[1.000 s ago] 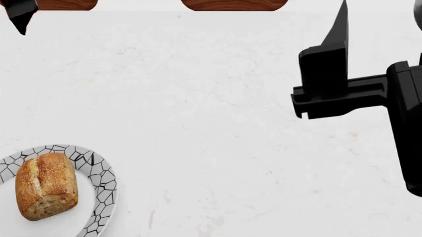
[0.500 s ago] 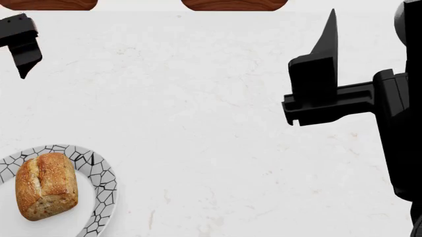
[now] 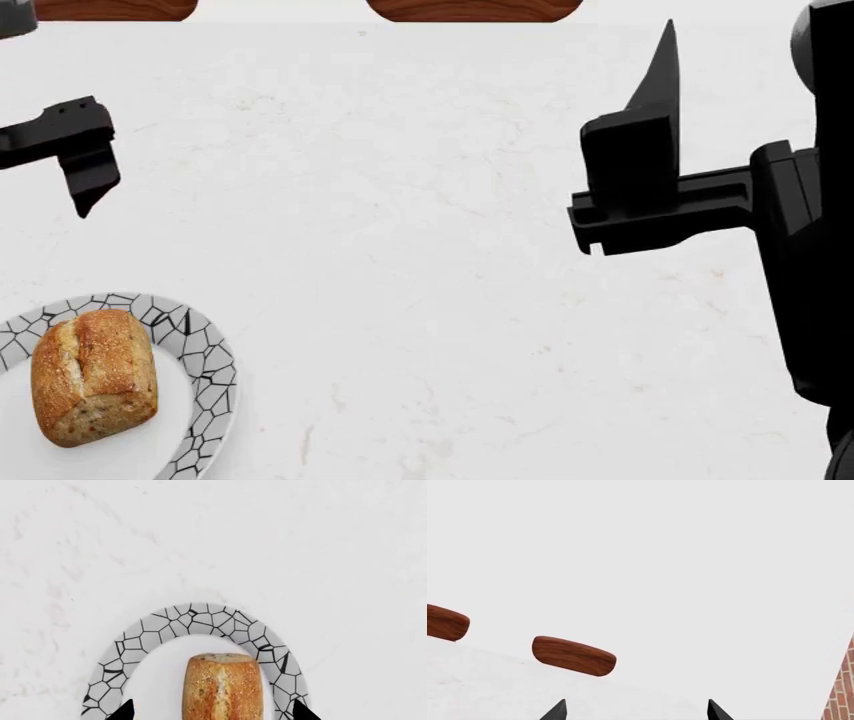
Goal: Place all breads on the cutting board.
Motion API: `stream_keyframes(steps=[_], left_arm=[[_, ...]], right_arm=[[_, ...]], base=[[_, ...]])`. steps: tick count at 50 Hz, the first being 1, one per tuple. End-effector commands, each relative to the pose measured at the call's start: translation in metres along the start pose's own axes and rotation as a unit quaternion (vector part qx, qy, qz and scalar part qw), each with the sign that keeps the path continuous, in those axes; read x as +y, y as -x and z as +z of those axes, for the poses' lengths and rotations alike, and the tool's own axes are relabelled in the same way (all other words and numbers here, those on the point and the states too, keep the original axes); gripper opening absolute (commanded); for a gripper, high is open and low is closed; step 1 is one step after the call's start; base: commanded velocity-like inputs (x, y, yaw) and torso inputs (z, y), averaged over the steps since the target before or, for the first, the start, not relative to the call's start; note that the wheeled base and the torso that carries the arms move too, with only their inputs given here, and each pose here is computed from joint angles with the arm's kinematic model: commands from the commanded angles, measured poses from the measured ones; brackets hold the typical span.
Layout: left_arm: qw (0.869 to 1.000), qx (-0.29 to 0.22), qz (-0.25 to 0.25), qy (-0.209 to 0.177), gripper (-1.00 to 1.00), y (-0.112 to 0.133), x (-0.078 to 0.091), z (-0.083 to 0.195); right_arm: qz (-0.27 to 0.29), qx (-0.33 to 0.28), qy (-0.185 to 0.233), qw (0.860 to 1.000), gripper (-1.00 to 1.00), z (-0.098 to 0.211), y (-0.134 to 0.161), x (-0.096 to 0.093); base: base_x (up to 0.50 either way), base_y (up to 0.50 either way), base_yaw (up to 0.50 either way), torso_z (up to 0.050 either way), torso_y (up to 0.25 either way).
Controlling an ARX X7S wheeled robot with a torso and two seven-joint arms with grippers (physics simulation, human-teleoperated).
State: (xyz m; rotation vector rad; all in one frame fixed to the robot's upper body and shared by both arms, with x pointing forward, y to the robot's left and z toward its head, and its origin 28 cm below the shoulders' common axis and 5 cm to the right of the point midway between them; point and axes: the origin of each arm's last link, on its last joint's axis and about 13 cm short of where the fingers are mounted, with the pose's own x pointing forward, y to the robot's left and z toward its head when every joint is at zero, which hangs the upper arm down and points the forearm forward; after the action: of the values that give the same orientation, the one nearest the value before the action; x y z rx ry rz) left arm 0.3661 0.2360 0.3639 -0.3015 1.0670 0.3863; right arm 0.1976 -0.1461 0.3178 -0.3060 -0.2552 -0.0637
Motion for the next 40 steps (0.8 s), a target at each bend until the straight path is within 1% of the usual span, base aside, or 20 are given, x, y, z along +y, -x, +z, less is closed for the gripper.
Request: stream_keyframes(steps=[1,3,6,17,18,19,21,23,27,28,32,40], left_arm=[[1.000,0.018,0.007,-0.003,1.00,-0.020,-0.002,-0.006],[1.000,0.023,0.004,-0.006,1.00,-0.023,-0.003,-0.007],[1.000,0.029,-0.001,-0.008,1.00,-0.027,-0.005,-0.009],[0.999,0.040,0.008,-0.013,1.00,-0.044,-0.005,-0.015],[0.999,0.034,0.013,-0.020,1.00,-0.043,-0.005,-0.015],[0.999,0.044,0.010,-0.014,1.00,-0.046,-0.004,-0.016],[0.999,0.048,0.011,-0.010,1.00,-0.051,-0.003,-0.017],[0.999,0.047,0.020,-0.013,1.00,-0.053,-0.003,-0.018],[0.998,0.060,0.018,-0.013,1.00,-0.058,-0.003,-0.020],[0.998,0.061,0.022,-0.021,1.00,-0.059,-0.003,-0.022],[0.997,0.069,0.014,-0.029,1.00,-0.065,-0.005,-0.026],[0.997,0.075,0.003,-0.025,1.00,-0.068,-0.004,-0.027]], right_arm=[[0.001,0.002,0.005,1.000,1.00,0.000,0.000,0.000],[-0.001,-0.002,0.006,1.000,1.00,0.005,0.000,-0.003],[-0.001,-0.001,0.004,1.000,1.00,0.001,0.000,-0.001],[0.000,-0.002,0.003,1.000,1.00,0.002,-0.001,0.000],[0.001,-0.002,0.004,1.000,1.00,0.001,-0.002,0.000],[0.001,-0.002,0.003,1.000,1.00,0.001,-0.002,0.000],[0.001,-0.001,0.003,1.000,1.00,0.001,-0.001,0.000],[0.002,0.000,0.005,1.000,1.00,0.000,-0.001,0.000],[0.003,-0.001,0.006,1.000,1.00,0.000,-0.002,0.000],[0.003,0.000,0.006,1.000,1.00,0.000,-0.002,0.001],[0.002,0.000,0.005,1.000,1.00,-0.001,-0.002,0.000],[0.003,0.000,-0.003,1.000,1.00,0.000,-0.003,-0.001]], base=[[0.00,0.00,0.00,0.000,0.000],[0.00,0.00,0.00,0.000,0.000],[0.00,0.00,0.00,0.000,0.000],[0.00,0.00,0.00,0.000,0.000],[0.00,0.00,0.00,0.000,0.000],[0.00,0.00,0.00,0.000,0.000],[0.00,0.00,0.00,0.000,0.000],[0.00,0.00,0.00,0.000,0.000],[0.00,0.00,0.00,0.000,0.000],[0.00,0.00,0.00,0.000,0.000],[0.00,0.00,0.00,0.000,0.000],[0.00,0.00,0.00,0.000,0.000]])
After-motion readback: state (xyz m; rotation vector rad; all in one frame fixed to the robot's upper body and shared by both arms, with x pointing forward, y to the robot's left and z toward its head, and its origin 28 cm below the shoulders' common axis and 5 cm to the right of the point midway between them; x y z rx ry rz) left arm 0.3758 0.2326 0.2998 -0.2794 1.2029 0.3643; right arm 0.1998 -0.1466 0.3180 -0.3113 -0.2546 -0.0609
